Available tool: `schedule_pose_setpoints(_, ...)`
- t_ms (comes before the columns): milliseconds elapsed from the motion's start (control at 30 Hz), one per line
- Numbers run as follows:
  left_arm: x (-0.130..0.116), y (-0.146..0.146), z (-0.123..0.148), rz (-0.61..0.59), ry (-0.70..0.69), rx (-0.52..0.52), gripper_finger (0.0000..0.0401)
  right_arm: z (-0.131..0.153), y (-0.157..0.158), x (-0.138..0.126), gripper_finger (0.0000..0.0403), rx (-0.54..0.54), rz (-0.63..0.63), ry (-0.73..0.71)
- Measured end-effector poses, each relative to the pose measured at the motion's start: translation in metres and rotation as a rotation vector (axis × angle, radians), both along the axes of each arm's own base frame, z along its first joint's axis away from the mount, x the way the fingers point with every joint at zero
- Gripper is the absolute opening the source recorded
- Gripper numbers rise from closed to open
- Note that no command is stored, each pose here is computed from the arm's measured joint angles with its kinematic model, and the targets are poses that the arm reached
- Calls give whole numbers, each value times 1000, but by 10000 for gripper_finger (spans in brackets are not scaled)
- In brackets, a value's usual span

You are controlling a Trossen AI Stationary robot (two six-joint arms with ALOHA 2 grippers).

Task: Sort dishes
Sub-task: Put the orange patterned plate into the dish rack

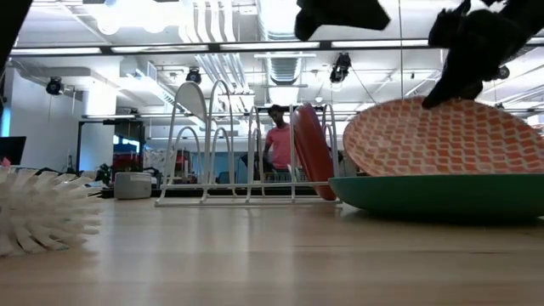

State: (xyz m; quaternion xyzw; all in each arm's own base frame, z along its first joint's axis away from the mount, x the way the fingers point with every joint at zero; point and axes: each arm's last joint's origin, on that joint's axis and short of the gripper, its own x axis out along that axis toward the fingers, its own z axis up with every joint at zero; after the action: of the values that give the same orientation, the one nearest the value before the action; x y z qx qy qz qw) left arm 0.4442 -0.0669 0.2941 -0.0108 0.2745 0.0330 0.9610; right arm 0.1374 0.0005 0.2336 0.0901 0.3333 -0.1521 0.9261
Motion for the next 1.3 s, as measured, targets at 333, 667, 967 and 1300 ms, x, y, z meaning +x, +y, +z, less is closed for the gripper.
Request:
schedule_pose_setpoints(333, -17, 8, -22, 108, 85, -93, 123, 22, 18, 2, 1, -250, 161, -35)
schedule_pose_setpoints(667, -16, 10, -27, 205, 67, 10, 240, 30, 40, 1, 0, -510, 268, -97)
schedule_pose_setpoints(967, -4, 8, -45, 200, 69, 4, 246, 38, 49, 5, 0, -545, 314, -187)
schedule_pose_setpoints(1300, 0, 6, -42, 181, 2, 13, 194, 40, 54, 13, 0, -538, 341, -226)
